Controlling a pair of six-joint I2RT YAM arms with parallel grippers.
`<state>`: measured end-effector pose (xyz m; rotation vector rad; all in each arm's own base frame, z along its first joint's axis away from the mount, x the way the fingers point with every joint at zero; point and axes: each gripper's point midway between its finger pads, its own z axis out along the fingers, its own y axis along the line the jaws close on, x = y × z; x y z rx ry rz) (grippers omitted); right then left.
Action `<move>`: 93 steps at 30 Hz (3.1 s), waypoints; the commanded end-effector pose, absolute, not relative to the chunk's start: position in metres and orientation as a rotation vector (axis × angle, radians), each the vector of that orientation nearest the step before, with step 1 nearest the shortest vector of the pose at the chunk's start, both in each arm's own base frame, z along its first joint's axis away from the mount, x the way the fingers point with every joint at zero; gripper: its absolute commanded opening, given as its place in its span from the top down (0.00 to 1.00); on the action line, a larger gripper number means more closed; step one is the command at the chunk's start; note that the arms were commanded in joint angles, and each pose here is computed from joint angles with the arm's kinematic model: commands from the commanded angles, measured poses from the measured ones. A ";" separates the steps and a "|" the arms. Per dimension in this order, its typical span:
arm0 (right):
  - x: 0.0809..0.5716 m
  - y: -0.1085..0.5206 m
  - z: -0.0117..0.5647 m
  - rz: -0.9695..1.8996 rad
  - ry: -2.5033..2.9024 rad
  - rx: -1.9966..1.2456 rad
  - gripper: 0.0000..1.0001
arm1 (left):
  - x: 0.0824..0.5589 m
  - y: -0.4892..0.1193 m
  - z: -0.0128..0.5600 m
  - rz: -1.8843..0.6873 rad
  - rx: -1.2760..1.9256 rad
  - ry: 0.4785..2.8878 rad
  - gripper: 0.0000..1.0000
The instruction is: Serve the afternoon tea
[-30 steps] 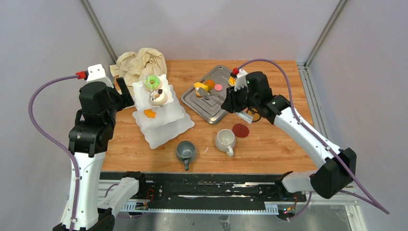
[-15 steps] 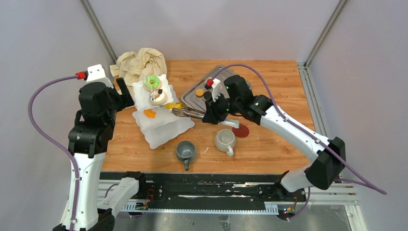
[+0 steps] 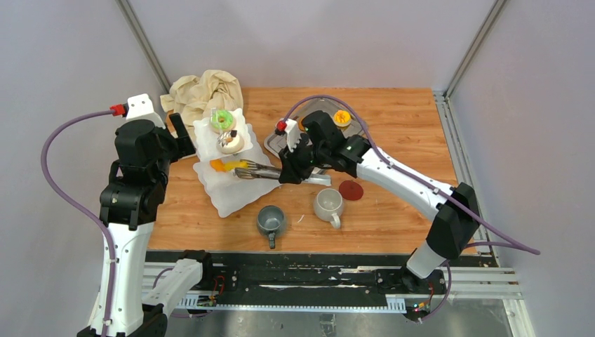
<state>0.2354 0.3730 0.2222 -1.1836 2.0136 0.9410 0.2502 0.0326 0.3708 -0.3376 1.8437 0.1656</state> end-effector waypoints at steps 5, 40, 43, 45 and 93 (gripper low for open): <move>0.241 0.385 0.227 0.894 1.968 -1.204 0.71 | 0.250 0.033 0.379 0.164 -0.338 1.805 0.13; 0.242 0.301 0.253 0.747 1.977 -0.958 0.56 | 0.250 0.031 0.384 0.152 -0.333 1.798 0.13; 0.248 0.270 0.250 0.724 2.008 -0.853 0.57 | 0.248 0.032 0.384 0.154 -0.334 1.798 0.13; 0.257 0.248 0.247 0.693 2.030 -0.773 0.57 | 0.248 0.032 0.383 0.156 -0.336 1.800 0.13; 0.421 0.148 0.136 0.224 2.391 -0.177 0.54 | 0.253 0.032 0.382 0.164 -0.336 1.808 0.13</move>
